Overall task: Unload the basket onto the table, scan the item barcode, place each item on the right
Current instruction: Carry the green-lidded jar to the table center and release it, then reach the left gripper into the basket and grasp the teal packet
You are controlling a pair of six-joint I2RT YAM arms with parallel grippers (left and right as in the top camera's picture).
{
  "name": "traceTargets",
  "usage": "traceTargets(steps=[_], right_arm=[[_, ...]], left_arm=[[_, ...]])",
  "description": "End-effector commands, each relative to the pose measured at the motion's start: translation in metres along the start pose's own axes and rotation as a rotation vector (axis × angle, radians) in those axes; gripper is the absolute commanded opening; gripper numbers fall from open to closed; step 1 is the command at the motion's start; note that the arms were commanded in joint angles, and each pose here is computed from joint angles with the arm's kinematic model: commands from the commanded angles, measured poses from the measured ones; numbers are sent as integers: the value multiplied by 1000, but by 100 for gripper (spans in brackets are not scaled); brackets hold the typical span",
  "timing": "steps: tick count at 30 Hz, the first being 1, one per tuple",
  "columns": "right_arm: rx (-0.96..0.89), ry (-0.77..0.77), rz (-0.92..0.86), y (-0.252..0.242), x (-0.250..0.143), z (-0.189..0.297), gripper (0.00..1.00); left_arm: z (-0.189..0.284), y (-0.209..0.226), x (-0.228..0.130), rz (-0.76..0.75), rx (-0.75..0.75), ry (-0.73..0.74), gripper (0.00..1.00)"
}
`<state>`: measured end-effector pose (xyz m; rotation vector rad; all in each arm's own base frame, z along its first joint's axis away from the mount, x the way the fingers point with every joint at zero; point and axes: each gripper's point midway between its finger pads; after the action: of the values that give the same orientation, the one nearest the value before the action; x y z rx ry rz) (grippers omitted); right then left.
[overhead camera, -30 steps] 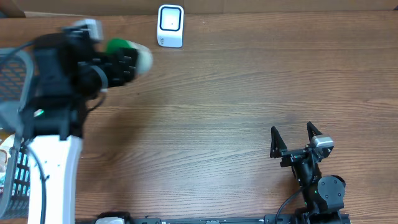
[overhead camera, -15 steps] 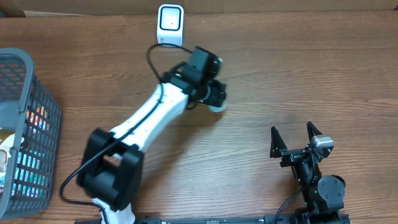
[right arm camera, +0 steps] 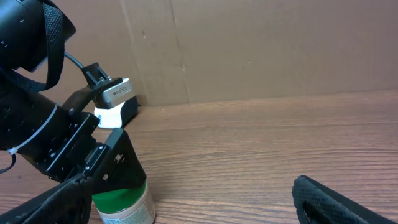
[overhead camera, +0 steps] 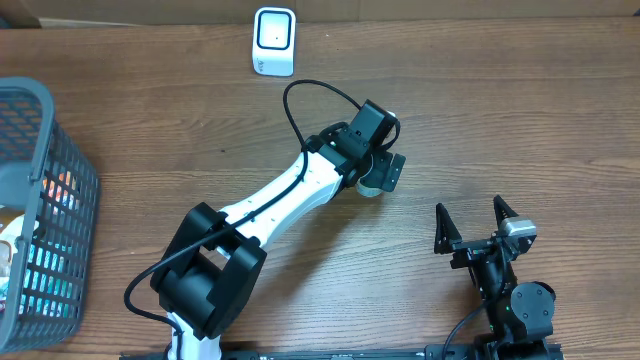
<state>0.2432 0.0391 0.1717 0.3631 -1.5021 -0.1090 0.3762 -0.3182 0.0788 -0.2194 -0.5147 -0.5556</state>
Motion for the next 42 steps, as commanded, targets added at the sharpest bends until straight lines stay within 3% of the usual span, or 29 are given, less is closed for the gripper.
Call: traceTargets(steps=[1, 5, 7, 11, 15, 23, 30, 42], right_arm=[[-5, -4, -1, -1, -2, 0, 100], [-5, -4, -1, -1, -2, 0, 100], [-5, -4, -1, -1, -2, 0, 100], [-4, -4, -1, -1, -2, 0, 100], [-5, -4, -1, -1, -2, 0, 100], [-4, -4, -1, -1, -2, 0, 100], [-5, -4, -1, -1, -2, 0, 100], [-4, -5, -1, -1, -2, 0, 100]], left_arm=[[22, 16, 20, 26, 33, -54, 100], [100, 54, 59, 98, 76, -156, 100], [168, 94, 75, 153, 127, -236, 100], [267, 163, 66, 282, 245, -337, 100], [342, 234, 17, 464, 417, -387, 99], [468, 364, -156, 1173, 904, -456, 100], [470, 410, -270, 1510, 1025, -301, 100], [342, 417, -393, 1534, 888, 348, 100]])
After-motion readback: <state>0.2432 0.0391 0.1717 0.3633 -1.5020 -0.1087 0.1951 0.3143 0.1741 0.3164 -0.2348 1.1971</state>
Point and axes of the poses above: each gripper's point midway between its finger pads, its own z axis back along the fingers, its own y axis along the line the jaws close on, x = y × z, and after that the axes turned 9 degrees about -z, right-handed
